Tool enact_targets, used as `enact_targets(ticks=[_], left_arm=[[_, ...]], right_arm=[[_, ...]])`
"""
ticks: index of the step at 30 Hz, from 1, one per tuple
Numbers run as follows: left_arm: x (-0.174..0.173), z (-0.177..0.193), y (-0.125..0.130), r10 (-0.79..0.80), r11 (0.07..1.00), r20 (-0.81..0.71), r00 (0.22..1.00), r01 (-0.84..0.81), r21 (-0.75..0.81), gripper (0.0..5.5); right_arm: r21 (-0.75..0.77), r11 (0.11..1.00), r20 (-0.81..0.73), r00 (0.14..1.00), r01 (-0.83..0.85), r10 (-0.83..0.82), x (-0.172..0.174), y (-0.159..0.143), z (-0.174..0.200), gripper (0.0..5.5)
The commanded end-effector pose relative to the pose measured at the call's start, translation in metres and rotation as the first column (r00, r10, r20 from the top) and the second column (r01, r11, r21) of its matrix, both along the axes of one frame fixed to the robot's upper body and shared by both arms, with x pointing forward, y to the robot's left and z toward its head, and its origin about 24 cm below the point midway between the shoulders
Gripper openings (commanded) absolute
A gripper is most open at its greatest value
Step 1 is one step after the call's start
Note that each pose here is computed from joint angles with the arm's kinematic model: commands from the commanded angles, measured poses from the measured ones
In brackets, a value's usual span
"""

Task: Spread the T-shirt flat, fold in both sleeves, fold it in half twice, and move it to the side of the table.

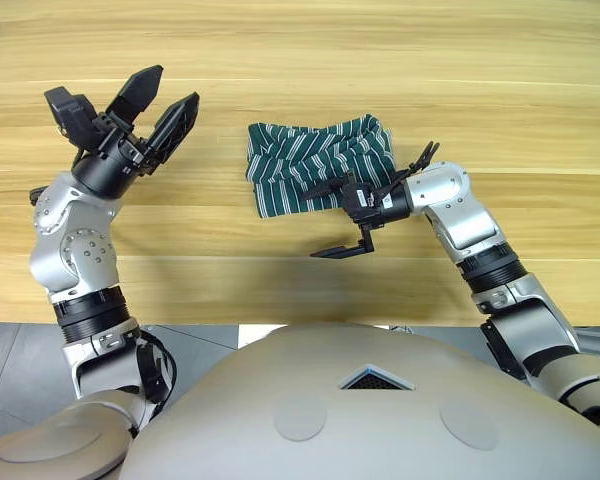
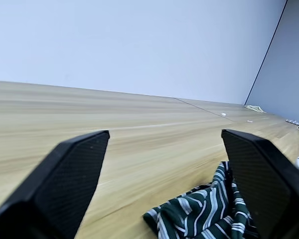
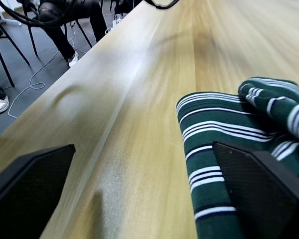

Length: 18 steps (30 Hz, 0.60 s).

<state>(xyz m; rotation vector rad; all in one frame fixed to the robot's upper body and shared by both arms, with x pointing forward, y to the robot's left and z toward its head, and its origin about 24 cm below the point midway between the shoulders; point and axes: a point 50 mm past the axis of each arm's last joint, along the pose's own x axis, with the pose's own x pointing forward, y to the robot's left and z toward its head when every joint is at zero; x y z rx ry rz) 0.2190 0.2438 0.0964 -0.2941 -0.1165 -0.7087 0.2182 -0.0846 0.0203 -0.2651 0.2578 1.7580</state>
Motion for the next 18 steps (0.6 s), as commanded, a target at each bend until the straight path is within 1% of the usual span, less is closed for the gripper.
enact_targets(ticks=[1,8,13,15,18], left_arm=[[-0.011,0.005,-0.01,-0.037,0.999,0.042,0.998,0.037,0.015,4.05],[-0.024,0.0,-0.03,-0.125,0.992,0.047,0.991,0.124,0.017,4.05],[-0.033,-0.005,-0.039,-0.179,0.984,0.041,0.983,0.178,0.015,4.05],[-0.036,-0.008,-0.041,-0.193,0.981,0.035,0.981,0.192,0.021,4.05],[-0.039,-0.01,-0.042,-0.204,0.979,0.035,0.978,0.203,0.019,4.05]], right_arm=[[-0.073,0.997,-0.003,0.999,0.039,-0.039,0.005,0.004,-0.007,5.14],[-0.038,0.988,-0.04,0.988,0.149,-0.15,0.022,0.013,-0.001,5.14],[-0.002,0.969,-0.123,0.962,0.246,-0.244,0.042,0.015,0.005,5.14],[-0.016,0.955,-0.127,0.947,0.297,-0.297,0.052,0.015,0.005,5.14],[-0.063,0.906,-0.128,0.897,0.418,-0.423,0.072,0.013,0.002,5.14]])
